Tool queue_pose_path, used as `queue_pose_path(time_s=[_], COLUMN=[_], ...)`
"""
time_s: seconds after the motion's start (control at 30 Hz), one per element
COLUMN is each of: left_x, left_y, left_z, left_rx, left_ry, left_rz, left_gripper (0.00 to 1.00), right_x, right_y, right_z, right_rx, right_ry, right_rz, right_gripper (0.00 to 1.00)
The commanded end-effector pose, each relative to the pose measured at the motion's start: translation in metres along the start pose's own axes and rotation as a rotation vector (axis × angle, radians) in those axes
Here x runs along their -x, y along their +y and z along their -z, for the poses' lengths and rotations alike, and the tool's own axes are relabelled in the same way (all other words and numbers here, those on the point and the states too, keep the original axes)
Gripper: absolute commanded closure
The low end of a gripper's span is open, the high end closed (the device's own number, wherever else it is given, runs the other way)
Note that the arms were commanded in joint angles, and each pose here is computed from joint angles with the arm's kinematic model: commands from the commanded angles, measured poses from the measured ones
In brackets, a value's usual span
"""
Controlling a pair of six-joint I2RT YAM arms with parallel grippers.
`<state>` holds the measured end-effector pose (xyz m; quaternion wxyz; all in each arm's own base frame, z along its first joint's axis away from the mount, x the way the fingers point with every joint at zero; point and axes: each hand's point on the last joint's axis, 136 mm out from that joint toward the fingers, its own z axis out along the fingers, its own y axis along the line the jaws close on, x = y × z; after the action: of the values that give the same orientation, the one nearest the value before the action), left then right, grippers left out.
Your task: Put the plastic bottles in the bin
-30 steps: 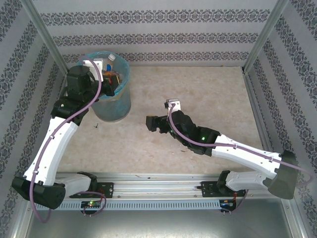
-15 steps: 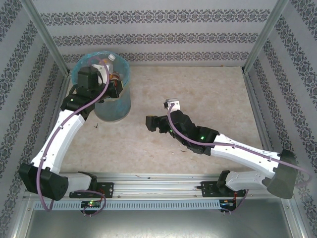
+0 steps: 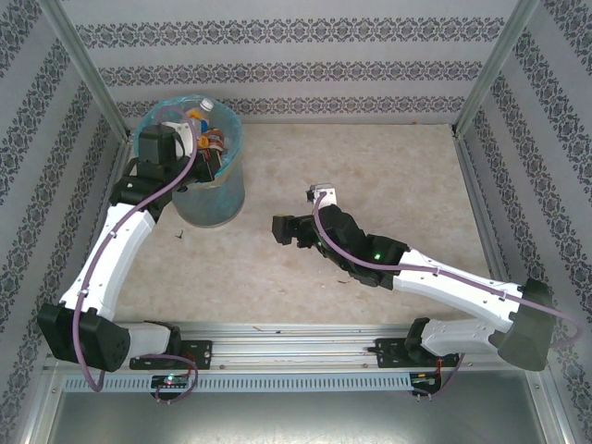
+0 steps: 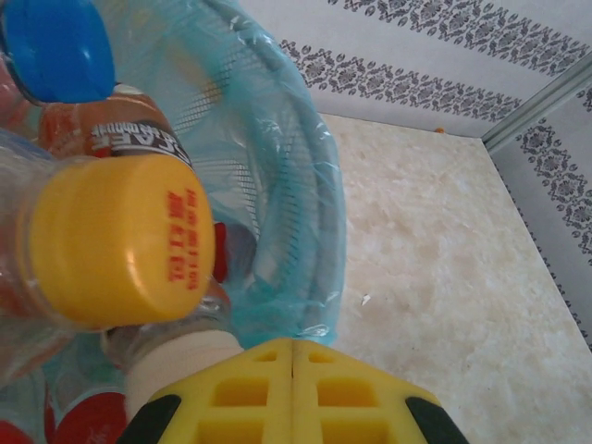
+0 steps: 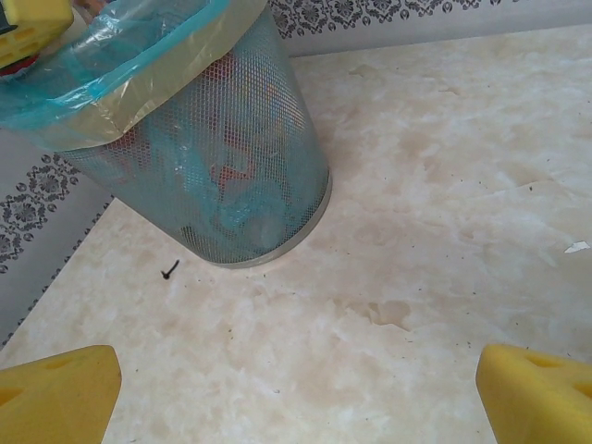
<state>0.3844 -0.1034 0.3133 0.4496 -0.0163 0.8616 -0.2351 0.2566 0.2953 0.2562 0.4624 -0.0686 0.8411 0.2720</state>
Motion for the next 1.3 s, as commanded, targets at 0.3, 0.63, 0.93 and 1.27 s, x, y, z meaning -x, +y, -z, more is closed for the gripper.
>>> queue_pose_path(time_s=[0.3, 0.63, 0.93, 1.27], left_x=[0.045, 0.077, 0.051, 0.099], left_y=[-0.046, -0.035, 0.008, -0.011], left_z=[0.039, 0.046, -0.003, 0.038], left_rx=[-0.159, -0.077, 0.02, 0.015], left_ry=[-0.103, -0.185, -0.097, -0.232], left_rz=[-0.007, -0.054, -0.012, -0.065], left_gripper=[1.0, 1.0, 1.0, 0.98], right_x=[0.015, 0.015, 0.017, 0.044], right_y=[0.004, 0.005, 0.0, 0.011], right_z=[0.006, 0.006, 0.01, 0.018], right_rx=[0.009, 0.012, 0.001, 0.031], right_ry=[-0.026, -0.028, -0.041, -0.089], right_rz=[-0.024, -0.022, -0.019, 0.01], right_gripper=[0.02, 0.02, 0.02, 0.02])
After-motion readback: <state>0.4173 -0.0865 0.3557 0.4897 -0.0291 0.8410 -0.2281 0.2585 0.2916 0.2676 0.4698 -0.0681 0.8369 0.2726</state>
